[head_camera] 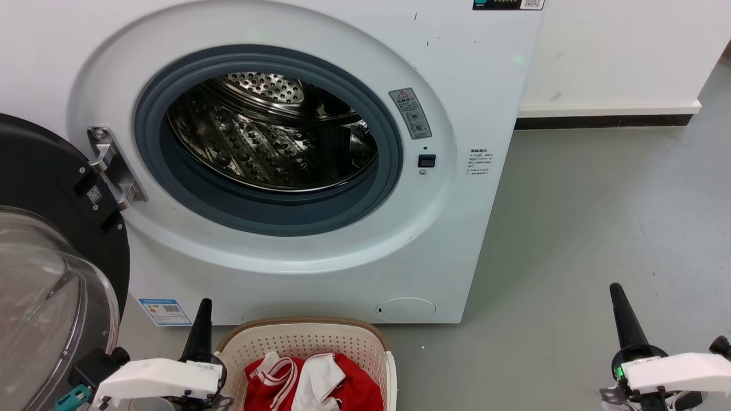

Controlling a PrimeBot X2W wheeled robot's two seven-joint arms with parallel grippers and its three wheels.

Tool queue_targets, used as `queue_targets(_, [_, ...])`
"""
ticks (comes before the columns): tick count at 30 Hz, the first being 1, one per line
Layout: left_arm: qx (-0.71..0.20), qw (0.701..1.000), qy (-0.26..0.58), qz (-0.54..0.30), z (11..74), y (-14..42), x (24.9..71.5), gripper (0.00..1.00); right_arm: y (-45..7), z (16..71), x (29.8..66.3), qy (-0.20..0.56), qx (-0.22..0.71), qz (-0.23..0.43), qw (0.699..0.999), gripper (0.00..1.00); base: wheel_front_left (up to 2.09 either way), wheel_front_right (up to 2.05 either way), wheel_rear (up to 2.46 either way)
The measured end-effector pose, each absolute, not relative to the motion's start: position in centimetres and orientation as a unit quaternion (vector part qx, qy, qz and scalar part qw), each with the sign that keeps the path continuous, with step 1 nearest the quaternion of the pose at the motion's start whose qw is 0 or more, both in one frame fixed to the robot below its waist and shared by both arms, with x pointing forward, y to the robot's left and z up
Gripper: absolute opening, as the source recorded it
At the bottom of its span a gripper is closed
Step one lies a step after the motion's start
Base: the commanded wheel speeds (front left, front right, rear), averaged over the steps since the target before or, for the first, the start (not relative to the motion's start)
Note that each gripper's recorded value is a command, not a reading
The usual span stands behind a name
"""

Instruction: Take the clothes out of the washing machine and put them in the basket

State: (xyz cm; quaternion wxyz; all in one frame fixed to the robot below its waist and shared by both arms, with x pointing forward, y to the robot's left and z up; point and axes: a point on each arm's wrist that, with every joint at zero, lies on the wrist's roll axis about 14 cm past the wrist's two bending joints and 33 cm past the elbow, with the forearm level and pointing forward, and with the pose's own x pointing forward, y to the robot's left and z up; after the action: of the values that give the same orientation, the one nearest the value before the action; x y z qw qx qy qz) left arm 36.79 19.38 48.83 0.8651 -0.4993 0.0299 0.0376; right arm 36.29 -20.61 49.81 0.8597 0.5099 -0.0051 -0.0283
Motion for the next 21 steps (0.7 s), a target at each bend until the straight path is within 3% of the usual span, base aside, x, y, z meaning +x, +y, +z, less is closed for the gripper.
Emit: queue_targets(21, [-0.590,0.806,0.025,0.028,49.25,19.57,37.56,0.00,-20.38,49.90,37.25,0.001,0.595,-0.022,0.803,0.00,0.00,0.00,0.00])
